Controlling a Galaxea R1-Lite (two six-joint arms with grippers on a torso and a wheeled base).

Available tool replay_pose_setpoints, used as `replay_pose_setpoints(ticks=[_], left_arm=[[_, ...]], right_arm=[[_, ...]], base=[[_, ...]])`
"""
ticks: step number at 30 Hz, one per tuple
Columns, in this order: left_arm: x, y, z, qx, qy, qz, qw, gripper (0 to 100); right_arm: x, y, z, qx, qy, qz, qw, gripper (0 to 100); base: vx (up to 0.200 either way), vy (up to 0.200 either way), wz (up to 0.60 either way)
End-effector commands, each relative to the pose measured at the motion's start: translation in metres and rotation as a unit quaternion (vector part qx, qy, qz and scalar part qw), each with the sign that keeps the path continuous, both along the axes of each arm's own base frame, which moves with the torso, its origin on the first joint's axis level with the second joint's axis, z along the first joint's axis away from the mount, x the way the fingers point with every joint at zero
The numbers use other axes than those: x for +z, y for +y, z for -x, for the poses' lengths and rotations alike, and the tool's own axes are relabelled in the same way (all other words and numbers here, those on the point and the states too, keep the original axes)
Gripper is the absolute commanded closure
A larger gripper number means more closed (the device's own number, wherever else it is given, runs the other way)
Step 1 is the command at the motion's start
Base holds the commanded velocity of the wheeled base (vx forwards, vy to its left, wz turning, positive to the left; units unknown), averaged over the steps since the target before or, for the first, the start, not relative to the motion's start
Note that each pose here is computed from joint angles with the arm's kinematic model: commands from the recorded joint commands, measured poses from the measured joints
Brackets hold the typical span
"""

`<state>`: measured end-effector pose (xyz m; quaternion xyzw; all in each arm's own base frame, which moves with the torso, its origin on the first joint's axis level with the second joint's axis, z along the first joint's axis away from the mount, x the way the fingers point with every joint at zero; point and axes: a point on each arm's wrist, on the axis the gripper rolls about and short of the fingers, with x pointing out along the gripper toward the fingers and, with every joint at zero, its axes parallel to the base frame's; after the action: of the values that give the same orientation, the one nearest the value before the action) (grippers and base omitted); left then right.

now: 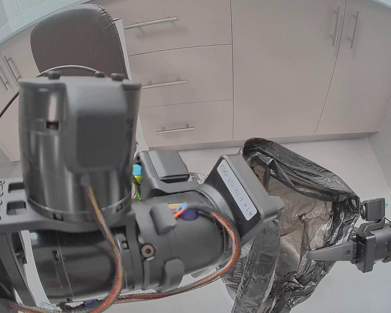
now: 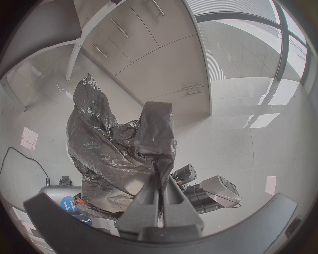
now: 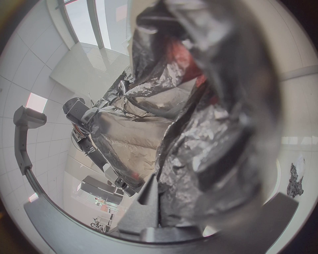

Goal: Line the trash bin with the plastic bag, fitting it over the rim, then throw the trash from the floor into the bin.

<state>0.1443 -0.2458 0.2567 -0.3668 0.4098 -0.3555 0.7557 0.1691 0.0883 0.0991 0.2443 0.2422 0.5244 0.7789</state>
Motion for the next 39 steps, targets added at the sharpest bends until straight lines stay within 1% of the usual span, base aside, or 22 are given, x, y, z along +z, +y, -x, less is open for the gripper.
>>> replay_pose_setpoints(ticks=[1,3,8,11,13,15,16,19,20,22,23,24,27,29,31,34,39], left_arm=[[-0.011,-0.007,-0.006,0.002,0.009,-0.016,0.9998,100],[-0.019,-0.011,-0.009,0.002,0.017,-0.027,0.9995,100],[-0.045,-0.021,-0.012,-0.003,0.041,-0.065,0.997,100],[-0.062,-0.029,-0.016,-0.005,0.056,-0.088,0.9945,100],[-0.069,-0.033,-0.018,-0.004,0.062,-0.096,0.9934,100],[-0.07,-0.034,-0.019,-0.004,0.063,-0.098,0.9932,100],[-0.076,-0.037,-0.021,-0.004,0.065,-0.1,0.9929,100],[-0.083,-0.041,-0.025,-0.002,0.066,-0.101,0.9927,100],[-0.09,-0.044,-0.029,0.001,0.068,-0.104,0.9922,100],[-0.099,-0.048,-0.034,0.004,0.071,-0.109,0.9914,100],[-0.099,-0.048,-0.034,0.004,0.071,-0.109,0.9914,100],[-0.107,-0.052,-0.039,0.007,0.075,-0.114,0.9906,100],[-0.117,-0.055,-0.046,0.006,0.081,-0.115,0.99,100],[-0.124,-0.055,-0.053,0.007,0.087,-0.116,0.9894,100],[-0.13,-0.055,-0.06,0.008,0.093,-0.117,0.9888,100],[-0.141,-0.054,-0.07,0.015,0.101,-0.121,0.9874,100],[-0.16,-0.053,-0.088,0.033,0.108,-0.129,0.9853,100]], right_arm=[[-0.026,0.003,-0.009,-0.003,0.043,0.02,0.9989,100],[-0.035,0.004,-0.011,-0.004,0.066,0.028,0.9974,100],[-0.043,0.004,-0.012,-0.006,0.092,0.04,0.9949,100],[-0.047,-0.001,-0.012,-0.014,0.11,0.051,0.9925,100],[-0.05,-0.005,-0.013,-0.024,0.118,0.057,0.991,100],[-0.05,-0.006,-0.013,-0.025,0.119,0.058,0.9909,100],[-0.054,-0.013,-0.015,-0.041,0.127,0.065,0.9889,100],[-0.059,-0.02,-0.018,-0.058,0.135,0.072,0.9865,100],[-0.066,-0.025,-0.021,-0.067,0.14,0.079,0.9847,100],[-0.075,-0.028,-0.025,-0.071,0.142,0.088,0.9834,100],[-0.075,-0.028,-0.025,-0.071,0.142,0.088,0.9834,100],[-0.083,-0.028,-0.029,-0.071,0.139,0.094,0.9833,100],[-0.094,-0.027,-0.034,-0.07,0.134,0.097,0.9838,100],[-0.103,-0.027,-0.035,-0.069,0.149,0.102,0.9811,100],[-0.108,-0.027,-0.035,-0.068,0.157,0.106,0.9796,100],[-0.11,-0.027,-0.035,-0.066,0.156,0.111,0.9794,100],[-0.116,-0.032,-0.039,-0.075,0.155,0.115,0.9784,100]], base=[[0.0,0.0,0.0],[0.0,0.0,0.0],[0.0,0.0,0.0],[0.0,0.0,0.0],[0.0,0.0,0.0],[0.0,0.0,0.0],[0.0,0.0,0.0],[0.0,0.0,0.0],[0.0,0.0,0.0],[0.0,0.0,0.0],[0.0,0.0,0.0],[0.0,0.0,0.0],[0.0,0.0,0.0],[0.0,0.0,0.0],[0.0,0.0,0.0],[0.0,0.0,0.0],[0.0,0.0,0.0]])
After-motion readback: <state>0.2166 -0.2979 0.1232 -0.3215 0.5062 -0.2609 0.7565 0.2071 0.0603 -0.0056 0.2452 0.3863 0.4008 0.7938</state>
